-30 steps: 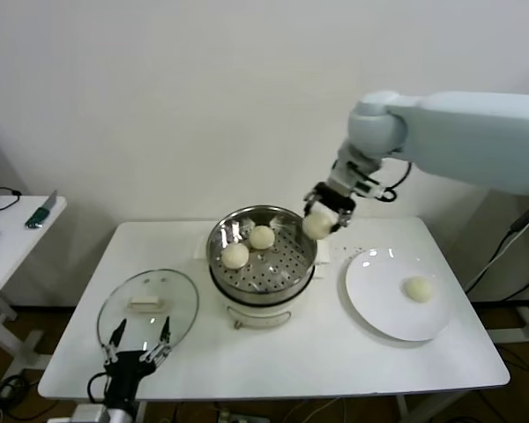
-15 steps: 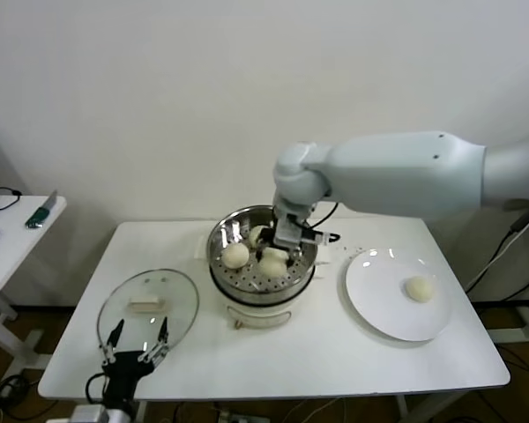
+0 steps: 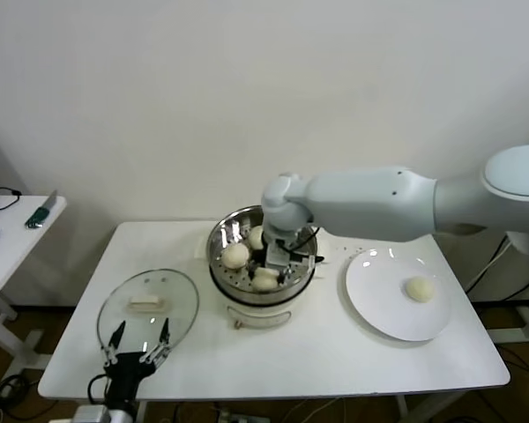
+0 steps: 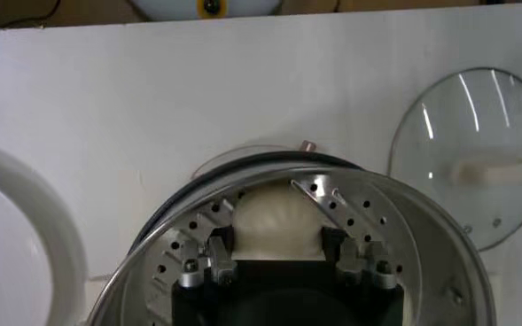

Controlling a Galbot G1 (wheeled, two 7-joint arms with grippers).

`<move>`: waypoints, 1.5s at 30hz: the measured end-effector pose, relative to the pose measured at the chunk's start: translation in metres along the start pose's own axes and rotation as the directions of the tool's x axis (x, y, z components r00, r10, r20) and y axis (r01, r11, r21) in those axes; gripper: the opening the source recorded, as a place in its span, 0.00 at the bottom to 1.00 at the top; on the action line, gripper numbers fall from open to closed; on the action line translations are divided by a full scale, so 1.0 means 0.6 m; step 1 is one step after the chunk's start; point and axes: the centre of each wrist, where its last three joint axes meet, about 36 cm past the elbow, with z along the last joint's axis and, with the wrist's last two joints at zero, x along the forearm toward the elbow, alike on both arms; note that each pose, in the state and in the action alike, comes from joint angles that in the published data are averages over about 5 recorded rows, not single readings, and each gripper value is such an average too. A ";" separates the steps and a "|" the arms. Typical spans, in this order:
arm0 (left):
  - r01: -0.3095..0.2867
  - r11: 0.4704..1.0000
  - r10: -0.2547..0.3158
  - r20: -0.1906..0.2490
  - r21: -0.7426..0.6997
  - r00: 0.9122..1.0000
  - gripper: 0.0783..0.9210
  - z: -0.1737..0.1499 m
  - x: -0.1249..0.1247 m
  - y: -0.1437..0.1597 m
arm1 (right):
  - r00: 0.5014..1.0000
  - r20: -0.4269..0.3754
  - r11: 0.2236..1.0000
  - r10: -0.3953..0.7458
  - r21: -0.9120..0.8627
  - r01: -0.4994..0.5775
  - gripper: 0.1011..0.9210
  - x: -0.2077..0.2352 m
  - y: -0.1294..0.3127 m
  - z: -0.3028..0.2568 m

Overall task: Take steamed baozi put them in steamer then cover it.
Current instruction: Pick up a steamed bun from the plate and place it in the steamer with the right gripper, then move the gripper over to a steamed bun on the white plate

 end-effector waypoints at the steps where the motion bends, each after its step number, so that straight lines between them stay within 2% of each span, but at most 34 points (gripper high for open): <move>1: 0.000 1.000 0.000 0.000 0.000 1.000 0.88 0.000 0.000 0.000 | 1.000 0.001 1.000 0.000 0.002 0.000 0.67 -0.003 -0.001 0.000; 6: -0.001 1.000 0.001 0.001 -0.001 1.000 0.88 -0.001 0.001 -0.001 | 1.000 -0.001 1.000 -0.003 0.010 0.003 0.72 -0.013 -0.006 0.002; 13: -0.005 1.000 0.005 0.005 -0.005 1.000 0.88 -0.003 0.003 -0.004 | 1.000 0.007 1.000 0.014 0.012 -0.014 0.87 -0.014 -0.012 0.007; 22: -0.012 1.000 0.012 0.009 -0.008 1.000 0.88 -0.007 0.007 -0.010 | 1.000 0.015 0.999 0.014 -0.029 -0.014 0.88 0.036 0.001 0.033; 29: -0.017 1.000 0.017 0.008 -0.011 1.000 0.88 -0.008 0.008 -0.011 | 1.000 -0.016 0.975 0.005 -0.222 -0.008 0.88 0.127 0.070 0.099; 35: -0.021 1.000 0.022 0.012 -0.012 1.000 0.88 -0.008 0.006 -0.011 | 0.999 -0.046 0.871 0.007 -0.491 -0.028 0.88 0.197 0.191 0.154; 40: -0.023 1.000 0.023 0.017 -0.011 1.000 0.88 -0.007 0.003 -0.010 | 0.998 -0.061 0.720 0.004 -0.693 -0.045 0.88 0.222 0.313 0.178; 45: -0.020 1.000 0.021 0.020 -0.010 1.000 0.88 -0.006 -0.002 -0.008 | 0.998 -0.065 0.562 -0.004 -0.825 -0.051 0.88 0.211 0.434 0.186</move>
